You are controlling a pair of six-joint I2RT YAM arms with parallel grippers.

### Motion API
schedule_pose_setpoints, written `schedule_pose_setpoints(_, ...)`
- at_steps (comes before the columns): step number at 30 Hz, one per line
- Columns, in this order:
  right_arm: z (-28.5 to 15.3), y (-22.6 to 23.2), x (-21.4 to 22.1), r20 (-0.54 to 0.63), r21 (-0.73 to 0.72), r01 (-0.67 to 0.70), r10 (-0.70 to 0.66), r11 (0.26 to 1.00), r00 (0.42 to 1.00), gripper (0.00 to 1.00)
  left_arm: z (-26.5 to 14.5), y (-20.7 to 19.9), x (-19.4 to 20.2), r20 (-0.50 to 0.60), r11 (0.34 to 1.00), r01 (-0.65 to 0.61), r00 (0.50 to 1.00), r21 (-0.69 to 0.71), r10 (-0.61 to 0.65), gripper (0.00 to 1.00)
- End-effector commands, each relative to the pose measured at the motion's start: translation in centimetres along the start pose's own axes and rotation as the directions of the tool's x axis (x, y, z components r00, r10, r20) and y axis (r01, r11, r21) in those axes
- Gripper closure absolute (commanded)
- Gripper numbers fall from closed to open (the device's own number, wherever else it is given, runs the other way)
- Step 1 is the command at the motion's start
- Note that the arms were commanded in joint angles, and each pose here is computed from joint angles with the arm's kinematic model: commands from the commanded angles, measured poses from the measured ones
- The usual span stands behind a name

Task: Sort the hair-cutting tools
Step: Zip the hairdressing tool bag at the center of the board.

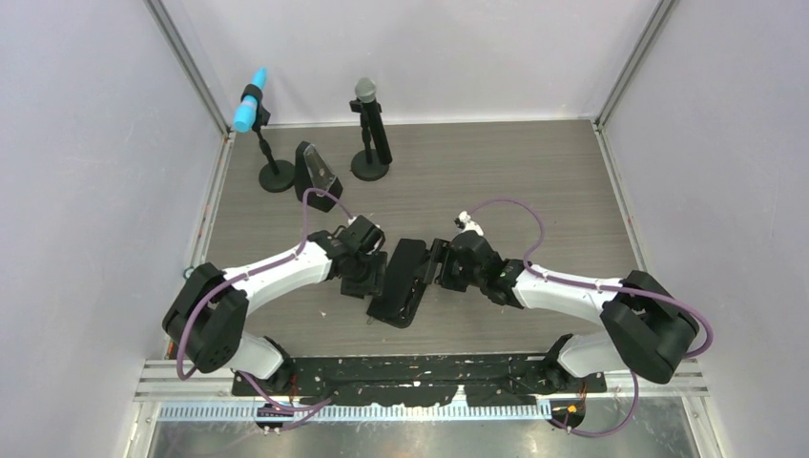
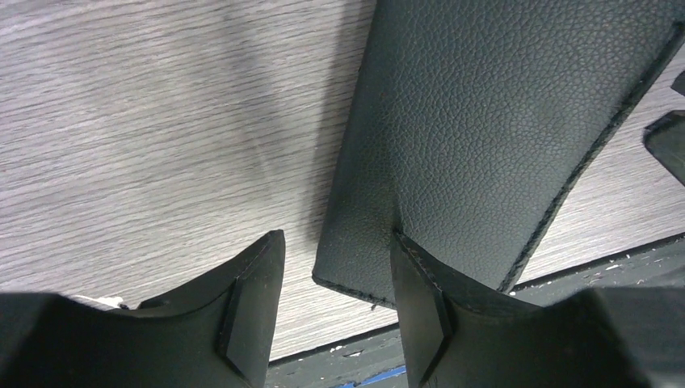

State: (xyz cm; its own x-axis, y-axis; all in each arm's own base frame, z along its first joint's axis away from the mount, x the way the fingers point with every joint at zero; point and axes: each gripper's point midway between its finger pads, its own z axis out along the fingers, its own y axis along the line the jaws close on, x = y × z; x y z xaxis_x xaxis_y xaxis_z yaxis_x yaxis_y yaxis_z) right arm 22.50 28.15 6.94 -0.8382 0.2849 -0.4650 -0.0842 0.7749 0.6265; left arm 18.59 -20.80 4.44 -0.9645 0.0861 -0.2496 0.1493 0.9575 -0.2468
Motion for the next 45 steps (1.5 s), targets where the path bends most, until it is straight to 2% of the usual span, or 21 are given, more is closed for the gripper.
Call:
schedule_pose_setpoints(1,0.2,-0.6,-0.1,0.003,0.04,-0.033,0.032,0.999,0.999,0.31,-0.6,-2.0,-1.0,0.044,0.998,-0.013,0.999,0.063,0.011,0.47)
schedule_pose_setpoints(7,1.5,0.5,1.0,-0.044,-0.039,-0.082,0.08,0.996,0.996,0.28,-0.2,-3.1,-0.6,0.033,0.997,-0.027,0.999,0.077,0.024,0.47)
schedule_pose_setpoints(14,2.7,-1.4,2.2,-0.065,0.022,-0.098,0.1,0.995,0.993,0.29,-0.2,-4.2,-0.3,0.027,0.995,-0.036,0.999,0.098,0.034,0.47)
schedule_pose_setpoints(18,3.1,-1.6,2.6,-0.079,0.008,-0.065,0.065,0.998,0.995,0.37,-0.2,-5.1,-0.2,0.032,0.988,-0.024,0.999,0.152,0.019,0.47)
schedule_pose_setpoints(21,3.5,-1.7,3.0,-0.105,-0.009,-0.048,0.047,0.999,0.993,0.47,-0.2,-5.0,-0.2,0.041,0.986,-0.003,0.999,0.166,-0.004,0.45)
schedule_pose_setpoints(28,4.2,-2.1,3.4,-0.13,-0.072,-0.063,0.053,0.995,0.99,0.69,-0.8,-1.3,-1.8,0.129,0.971,0.144,0.977,0.191,-0.17,0.4)
schedule_pose_setpoints(35,5.0,-2.5,4.3,-0.17,-0.075,-0.054,0.041,0.996,0.985,0.76,0.2,0.0,-2.0,0.085,0.94,0.23,0.962,0.252,-0.258,0.39)
schedule_pose_setpoints(38,5.3,-3.0,4.7,-0.183,-0.066,-0.056,0.043,0.996,0.982,0.82,0.8,0.1,-2.0,0.055,0.915,0.277,0.951,0.295,-0.305,0.39)
schedule_pose_setpoints(45,6.2,-4.1,5.4,-0.215,-0.04,-0.068,0.058,0.997,0.975,0.89,1.1,-1.1,-2.4,0.028,0.88,0.291,0.946,0.376,-0.324,0.4)
